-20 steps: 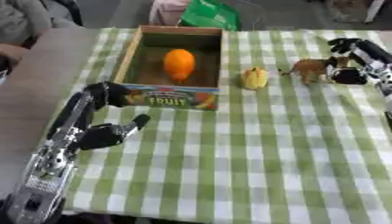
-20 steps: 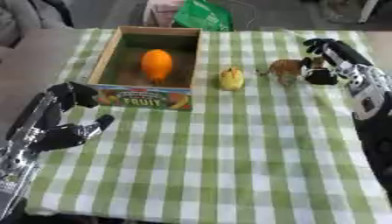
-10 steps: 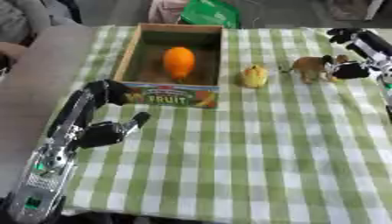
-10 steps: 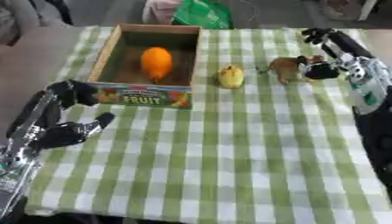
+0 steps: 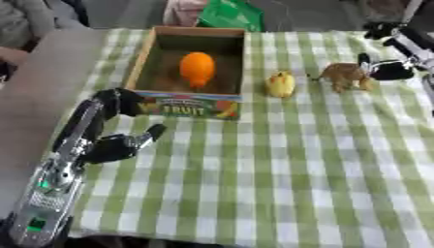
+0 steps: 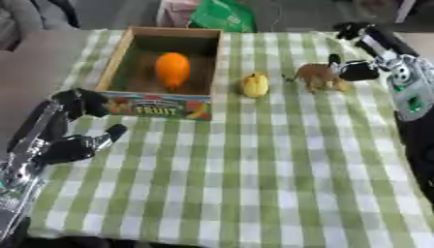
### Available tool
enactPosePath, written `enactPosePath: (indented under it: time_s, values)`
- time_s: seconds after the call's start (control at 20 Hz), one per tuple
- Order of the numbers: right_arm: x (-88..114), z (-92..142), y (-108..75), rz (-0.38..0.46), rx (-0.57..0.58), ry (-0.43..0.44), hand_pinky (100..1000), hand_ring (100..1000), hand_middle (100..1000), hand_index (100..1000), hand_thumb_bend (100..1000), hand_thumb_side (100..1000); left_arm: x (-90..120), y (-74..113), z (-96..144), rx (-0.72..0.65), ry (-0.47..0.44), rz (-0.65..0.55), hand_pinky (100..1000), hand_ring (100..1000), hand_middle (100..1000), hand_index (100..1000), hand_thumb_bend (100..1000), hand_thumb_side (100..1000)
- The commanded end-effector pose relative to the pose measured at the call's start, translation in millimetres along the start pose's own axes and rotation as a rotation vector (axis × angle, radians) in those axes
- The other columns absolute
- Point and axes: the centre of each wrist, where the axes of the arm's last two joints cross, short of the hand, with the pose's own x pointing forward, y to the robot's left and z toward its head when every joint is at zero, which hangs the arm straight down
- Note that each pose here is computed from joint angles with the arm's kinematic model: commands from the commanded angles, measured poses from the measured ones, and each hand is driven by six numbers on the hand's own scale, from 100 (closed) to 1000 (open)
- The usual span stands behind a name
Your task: Pick up objects on the table and place them in the box.
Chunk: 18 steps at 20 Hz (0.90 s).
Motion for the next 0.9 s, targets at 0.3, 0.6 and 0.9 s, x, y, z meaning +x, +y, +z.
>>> enactPosePath:
  time_s: [0.3,0.6,0.9]
  values:
    - [0,2,-19.4,0.059,0.049,-0.026,822,868,790,933,100,176,5,8.7,0,0.01,-0.016,-0.029,679,613,477,652,563,171]
    - [0,1,-17.3,0.073,0.079,-0.028,820,866,788,931,100,189,5,8.6,-1,0.009,-0.017,-0.029,679,614,478,653,562,171]
    - [1,-3,-5.6,0.099,0.141,-0.017,818,864,788,934,100,213,5,8.3,-1,0.006,-0.021,-0.029,679,614,478,653,562,171]
